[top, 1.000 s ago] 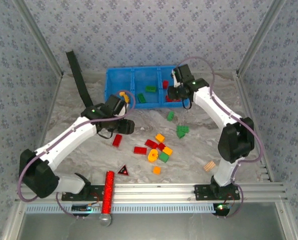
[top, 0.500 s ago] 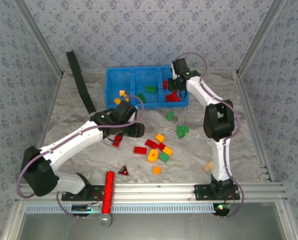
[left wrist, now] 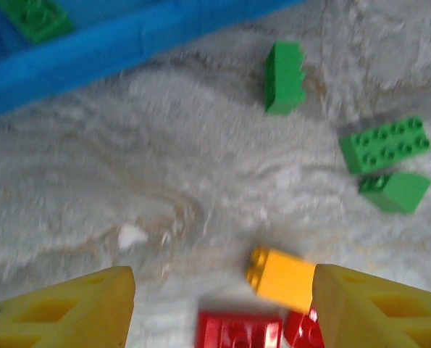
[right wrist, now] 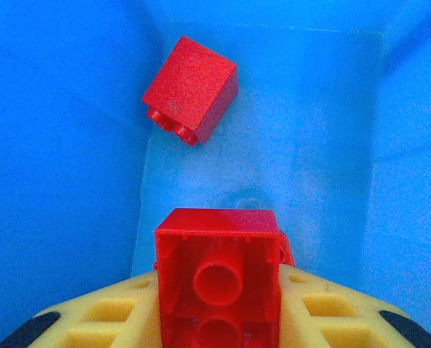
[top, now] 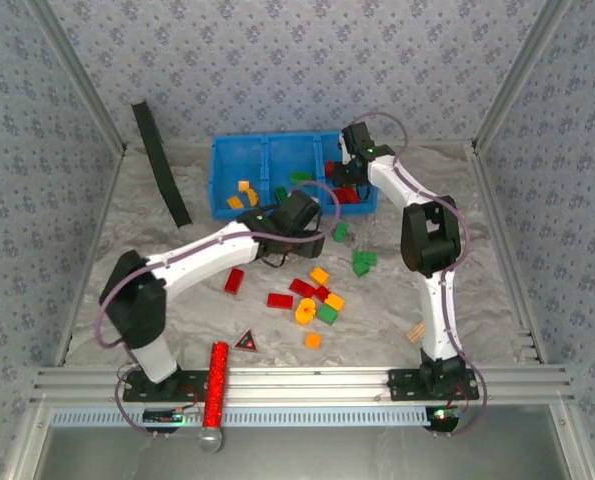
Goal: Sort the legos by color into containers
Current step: Place the lego in the container.
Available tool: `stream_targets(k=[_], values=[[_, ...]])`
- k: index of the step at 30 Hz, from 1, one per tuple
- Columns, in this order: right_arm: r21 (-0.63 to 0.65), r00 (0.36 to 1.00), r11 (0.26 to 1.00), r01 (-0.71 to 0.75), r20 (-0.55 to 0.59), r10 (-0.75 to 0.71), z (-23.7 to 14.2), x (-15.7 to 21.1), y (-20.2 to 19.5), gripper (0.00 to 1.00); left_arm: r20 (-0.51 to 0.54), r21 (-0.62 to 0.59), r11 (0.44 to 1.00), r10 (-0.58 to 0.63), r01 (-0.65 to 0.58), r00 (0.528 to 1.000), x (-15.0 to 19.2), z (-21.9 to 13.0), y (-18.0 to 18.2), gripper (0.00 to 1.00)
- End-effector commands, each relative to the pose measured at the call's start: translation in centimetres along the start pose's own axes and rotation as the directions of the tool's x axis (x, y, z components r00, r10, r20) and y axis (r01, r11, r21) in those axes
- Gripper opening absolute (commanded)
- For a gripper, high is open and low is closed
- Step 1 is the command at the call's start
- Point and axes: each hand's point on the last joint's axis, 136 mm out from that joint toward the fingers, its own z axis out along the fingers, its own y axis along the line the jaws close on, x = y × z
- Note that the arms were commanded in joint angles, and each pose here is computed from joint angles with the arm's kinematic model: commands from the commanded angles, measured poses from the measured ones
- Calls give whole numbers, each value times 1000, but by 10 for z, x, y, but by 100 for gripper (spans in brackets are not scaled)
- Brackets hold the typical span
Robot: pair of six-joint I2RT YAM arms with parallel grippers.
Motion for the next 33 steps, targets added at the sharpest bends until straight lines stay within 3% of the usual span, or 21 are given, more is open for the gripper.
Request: stream_targets(k=[1, 6, 17, 25, 33], values=[[-18, 1000, 1000, -25, -13, 25, 10, 7, 3, 38, 99, 12, 998, 54, -56, 994, -36, 7, -20, 67], [-37, 1000, 999, -20, -12, 19, 11, 6, 5, 41, 93, 5, 998, 56, -57, 994, -48, 29, -33, 68], [-57, 1000, 998, -13, -5, 13, 8, 0, 3, 51, 81, -14, 997, 72, -72, 994, -42, 76, -49, 69], [-112, 999, 994, -13, 34, 17, -31, -21, 9, 64, 83, -33, 997, 79, -76, 993, -43, 97, -51, 68], [-119, 995, 993, 5, 98, 7, -78, -38, 4, 68, 70, -51, 996, 80, -76, 994, -37, 119, -50, 69]])
